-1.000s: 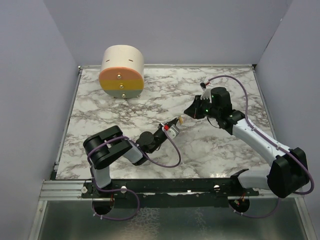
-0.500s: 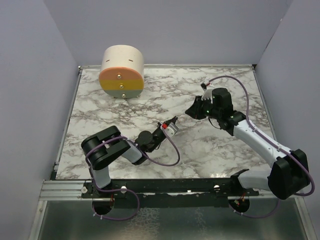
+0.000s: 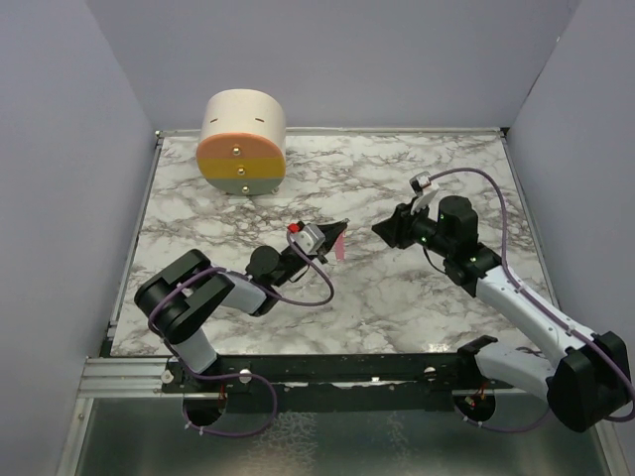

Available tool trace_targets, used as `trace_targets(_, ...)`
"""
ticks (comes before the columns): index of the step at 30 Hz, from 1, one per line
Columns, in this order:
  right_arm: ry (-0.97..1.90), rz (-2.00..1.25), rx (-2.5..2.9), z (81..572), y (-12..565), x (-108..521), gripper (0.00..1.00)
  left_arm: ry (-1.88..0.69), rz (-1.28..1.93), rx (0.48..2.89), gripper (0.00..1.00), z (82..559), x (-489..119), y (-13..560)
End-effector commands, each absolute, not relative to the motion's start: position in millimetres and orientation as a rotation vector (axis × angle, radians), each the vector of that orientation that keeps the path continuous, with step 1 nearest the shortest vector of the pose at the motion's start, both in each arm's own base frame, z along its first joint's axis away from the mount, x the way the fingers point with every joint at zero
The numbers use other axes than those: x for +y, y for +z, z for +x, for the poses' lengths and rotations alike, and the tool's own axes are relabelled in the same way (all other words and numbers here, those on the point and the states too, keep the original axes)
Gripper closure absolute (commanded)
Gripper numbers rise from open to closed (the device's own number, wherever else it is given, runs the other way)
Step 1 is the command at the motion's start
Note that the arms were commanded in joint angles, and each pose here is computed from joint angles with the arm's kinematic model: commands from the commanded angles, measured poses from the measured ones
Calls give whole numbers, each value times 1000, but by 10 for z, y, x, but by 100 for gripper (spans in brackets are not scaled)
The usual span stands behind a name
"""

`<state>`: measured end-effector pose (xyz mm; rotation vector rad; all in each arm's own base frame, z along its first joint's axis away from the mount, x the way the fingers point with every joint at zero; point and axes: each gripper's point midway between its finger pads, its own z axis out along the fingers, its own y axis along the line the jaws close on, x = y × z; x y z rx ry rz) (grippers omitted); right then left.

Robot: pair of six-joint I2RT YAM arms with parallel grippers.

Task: Put the keys on the keyring

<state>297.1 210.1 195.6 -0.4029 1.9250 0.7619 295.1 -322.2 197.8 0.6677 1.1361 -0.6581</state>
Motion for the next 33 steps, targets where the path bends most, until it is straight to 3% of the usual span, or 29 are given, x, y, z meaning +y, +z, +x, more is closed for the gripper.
trace_targets(1, 775, -476, 1743, 2963, 2235, 2146, 69, -953, 665, 994, 100, 2667, -3251, 2421)
trace_targets(11, 878, -650, 1564, 2724, 2308, 2312, 69, -1281, 708, 978, 100, 2436, -3317, 2551)
trace_targets(33, 960, -746, 1507, 2575, 2393, 2420, 75, -1376, 723, 991, 100, 2452, -3434, 2577)
